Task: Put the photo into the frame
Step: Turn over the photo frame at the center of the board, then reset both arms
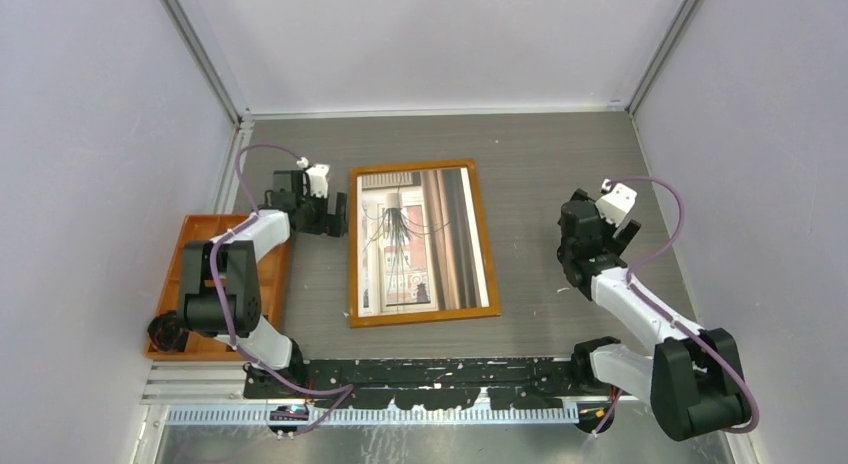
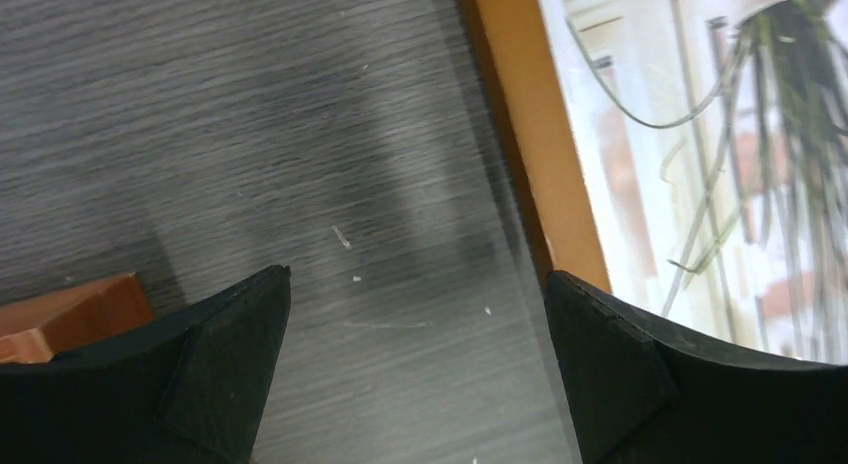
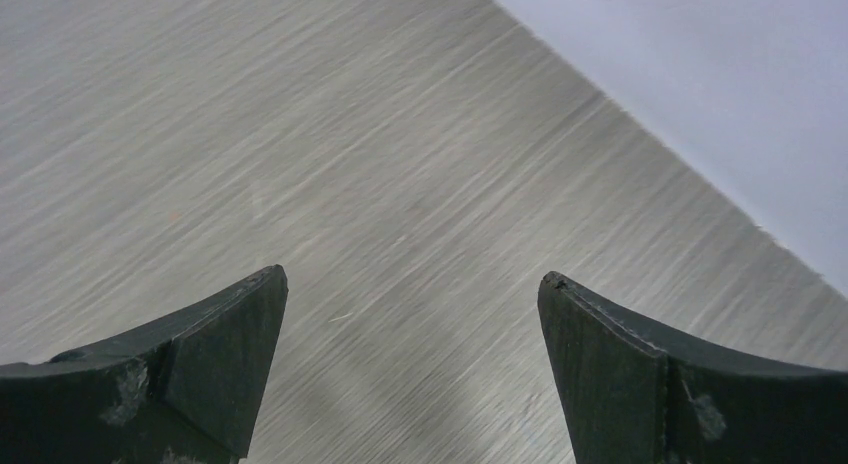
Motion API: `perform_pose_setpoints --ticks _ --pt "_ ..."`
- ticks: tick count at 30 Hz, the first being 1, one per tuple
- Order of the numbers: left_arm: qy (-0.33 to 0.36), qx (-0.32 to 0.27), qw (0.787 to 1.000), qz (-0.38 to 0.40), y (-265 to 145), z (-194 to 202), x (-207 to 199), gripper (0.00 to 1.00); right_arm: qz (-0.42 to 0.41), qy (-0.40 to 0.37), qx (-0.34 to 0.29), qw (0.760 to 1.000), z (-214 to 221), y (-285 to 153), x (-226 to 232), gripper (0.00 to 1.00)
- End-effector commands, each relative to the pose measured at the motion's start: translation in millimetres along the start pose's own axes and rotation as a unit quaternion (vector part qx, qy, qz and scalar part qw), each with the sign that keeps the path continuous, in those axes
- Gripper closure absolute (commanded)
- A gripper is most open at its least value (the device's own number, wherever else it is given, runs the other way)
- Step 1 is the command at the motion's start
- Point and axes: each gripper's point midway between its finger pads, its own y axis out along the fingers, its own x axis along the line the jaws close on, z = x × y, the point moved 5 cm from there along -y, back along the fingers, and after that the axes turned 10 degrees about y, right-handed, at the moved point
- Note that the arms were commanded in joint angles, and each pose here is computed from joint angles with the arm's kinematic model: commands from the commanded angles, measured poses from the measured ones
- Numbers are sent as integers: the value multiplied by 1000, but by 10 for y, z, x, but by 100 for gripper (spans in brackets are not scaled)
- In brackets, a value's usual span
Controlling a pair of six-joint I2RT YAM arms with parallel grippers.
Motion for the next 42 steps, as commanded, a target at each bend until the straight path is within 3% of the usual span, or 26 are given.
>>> perform_pose_setpoints --ticks 1,10,16,19,23,31,34,35,37,42 --pt "-6 -98 991 -86 160 -236 191 0 53 35 -113 992 -255 182 -101 0" --pt "29 -216 967 -133 85 -132 180 0 65 45 -133 988 155 557 -72 0" --pt "72 -328 933 -130 -21 56 14 0 41 -8 -104 994 219 668 87 0" --pt "63 -290 946 -131 5 81 45 0 23 -11 -97 995 249 656 112 0" --pt "39 -283 947 -150 25 48 120 0 -32 -29 -85 995 312 630 186 0" --pt "38 -287 945 -154 27 45 129 0 -60 -24 -69 996 337 656 186 0" --pt "39 -288 944 -154 23 40 130 0 -114 -15 -61 991 439 600 163 0" --pt "39 -288 944 -154 24 42 130 0 -146 -6 -87 985 416 593 205 0" --pt "38 -288 944 -155 22 40 131 0 -137 -33 -59 988 539 600 174 0" --pt "38 -288 944 -155 22 40 131 0 -134 -15 -37 990 468 730 190 0"
